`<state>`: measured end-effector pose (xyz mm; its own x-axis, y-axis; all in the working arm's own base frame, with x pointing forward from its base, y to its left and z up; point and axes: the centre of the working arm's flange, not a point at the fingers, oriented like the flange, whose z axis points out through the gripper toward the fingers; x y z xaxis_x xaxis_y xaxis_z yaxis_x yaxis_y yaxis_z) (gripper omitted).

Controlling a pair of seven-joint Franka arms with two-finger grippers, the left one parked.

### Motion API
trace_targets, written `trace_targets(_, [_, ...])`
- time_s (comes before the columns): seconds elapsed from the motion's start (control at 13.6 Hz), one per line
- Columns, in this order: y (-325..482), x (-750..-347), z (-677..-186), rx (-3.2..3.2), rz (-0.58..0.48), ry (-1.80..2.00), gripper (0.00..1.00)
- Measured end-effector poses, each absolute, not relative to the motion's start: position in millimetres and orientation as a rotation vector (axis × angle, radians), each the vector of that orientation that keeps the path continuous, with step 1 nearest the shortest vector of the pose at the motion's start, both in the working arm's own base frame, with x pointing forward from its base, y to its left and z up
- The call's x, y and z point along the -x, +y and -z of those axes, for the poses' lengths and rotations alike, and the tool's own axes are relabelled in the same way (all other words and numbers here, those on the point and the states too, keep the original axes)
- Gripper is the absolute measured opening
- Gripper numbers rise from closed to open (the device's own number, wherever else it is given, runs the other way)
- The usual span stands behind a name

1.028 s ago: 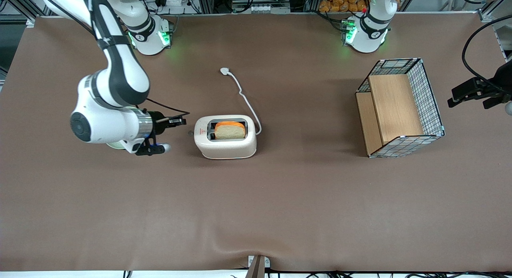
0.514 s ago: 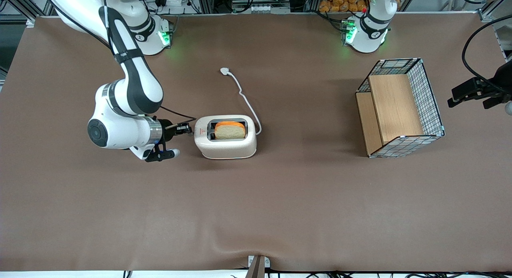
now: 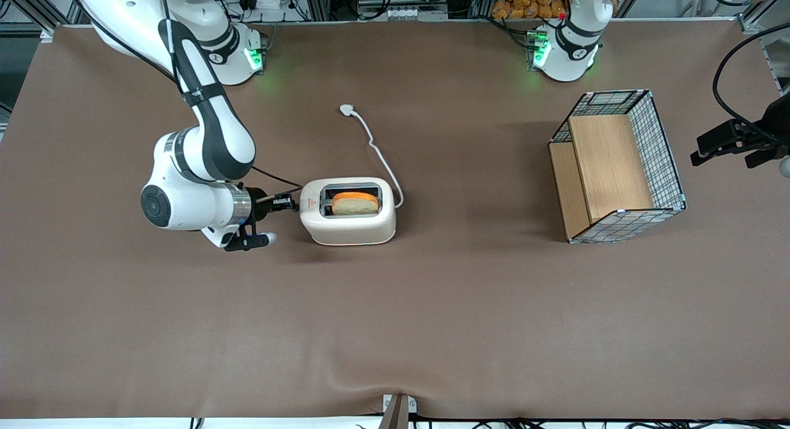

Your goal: Press toaster button with right arm

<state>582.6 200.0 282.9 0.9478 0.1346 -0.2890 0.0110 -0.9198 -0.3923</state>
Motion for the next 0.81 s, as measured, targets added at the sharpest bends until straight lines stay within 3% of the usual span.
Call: trace_targets(0.81, [182.0, -586.4, -236.1, 2.615, -0.487, 0.0, 0.01])
